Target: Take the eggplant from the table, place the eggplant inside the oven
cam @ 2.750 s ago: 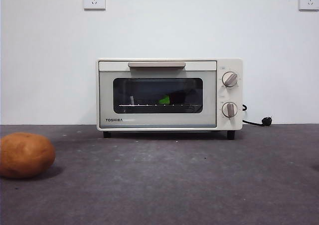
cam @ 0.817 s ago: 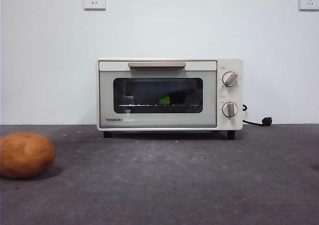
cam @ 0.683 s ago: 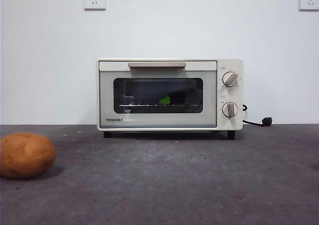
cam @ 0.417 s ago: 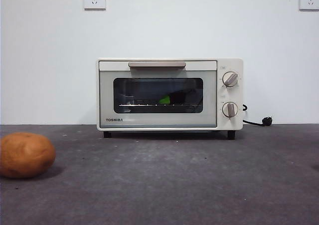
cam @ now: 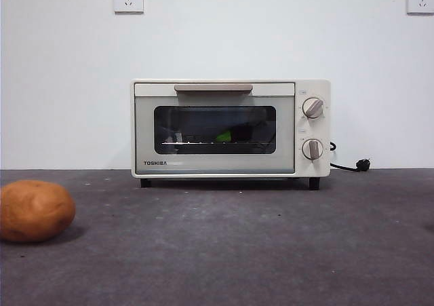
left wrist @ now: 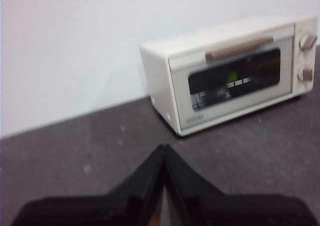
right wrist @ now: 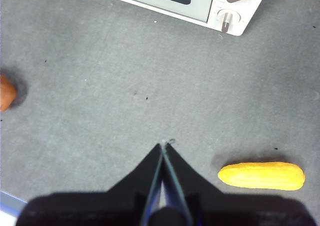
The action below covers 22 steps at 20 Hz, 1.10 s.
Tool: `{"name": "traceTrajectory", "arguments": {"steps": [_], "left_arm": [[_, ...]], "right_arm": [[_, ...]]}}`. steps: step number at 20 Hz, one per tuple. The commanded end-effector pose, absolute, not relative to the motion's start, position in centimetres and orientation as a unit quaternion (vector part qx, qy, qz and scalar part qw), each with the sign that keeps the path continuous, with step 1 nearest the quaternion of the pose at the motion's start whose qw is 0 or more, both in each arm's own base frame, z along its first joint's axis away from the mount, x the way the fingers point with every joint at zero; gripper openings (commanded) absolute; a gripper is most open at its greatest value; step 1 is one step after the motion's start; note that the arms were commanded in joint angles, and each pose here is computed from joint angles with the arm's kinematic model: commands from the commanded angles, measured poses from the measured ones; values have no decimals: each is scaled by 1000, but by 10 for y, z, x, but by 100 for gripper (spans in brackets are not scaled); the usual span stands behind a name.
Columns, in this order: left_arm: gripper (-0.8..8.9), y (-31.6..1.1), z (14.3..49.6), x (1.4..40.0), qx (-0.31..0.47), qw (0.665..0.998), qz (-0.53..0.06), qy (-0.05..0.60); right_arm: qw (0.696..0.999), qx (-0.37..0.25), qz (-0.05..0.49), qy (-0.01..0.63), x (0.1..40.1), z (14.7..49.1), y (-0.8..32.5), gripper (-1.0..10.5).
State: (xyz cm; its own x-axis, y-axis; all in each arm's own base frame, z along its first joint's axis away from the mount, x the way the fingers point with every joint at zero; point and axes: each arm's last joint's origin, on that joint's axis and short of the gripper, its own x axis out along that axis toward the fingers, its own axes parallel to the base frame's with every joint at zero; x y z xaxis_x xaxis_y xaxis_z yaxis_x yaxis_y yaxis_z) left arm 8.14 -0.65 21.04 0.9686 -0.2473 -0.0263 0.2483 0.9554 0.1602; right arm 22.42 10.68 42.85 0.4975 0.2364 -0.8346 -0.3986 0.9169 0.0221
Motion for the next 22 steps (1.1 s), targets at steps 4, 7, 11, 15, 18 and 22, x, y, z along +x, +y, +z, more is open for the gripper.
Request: {"name": "traceTrajectory", "arguments": {"steps": [4, 7, 11, 15, 18, 22], "left_arm": [[-4, -4, 167, 92, 31, 993, -97, 62], [-4, -4, 152, 95, 17, 991, -98, 85], [-4, -5, 151, 95, 7, 991, -101, 86], [-4, -6, 151, 95, -8, 989, -114, 92], [-4, -6, 151, 95, -8, 989, -114, 96], [-4, -6, 150, 96, -9, 988, -114, 100]], "right_arm": [[856, -86, 181, 476, 223, 427, 106, -1], [856, -86, 181, 476, 223, 427, 106, -1], [856, -86, 181, 476, 223, 427, 106, -1], [856, -86, 181, 476, 223, 427, 106, -1], [856, -86, 181, 476, 223, 427, 106, -1], [856, -86, 181, 476, 223, 427, 106, -1]]}}
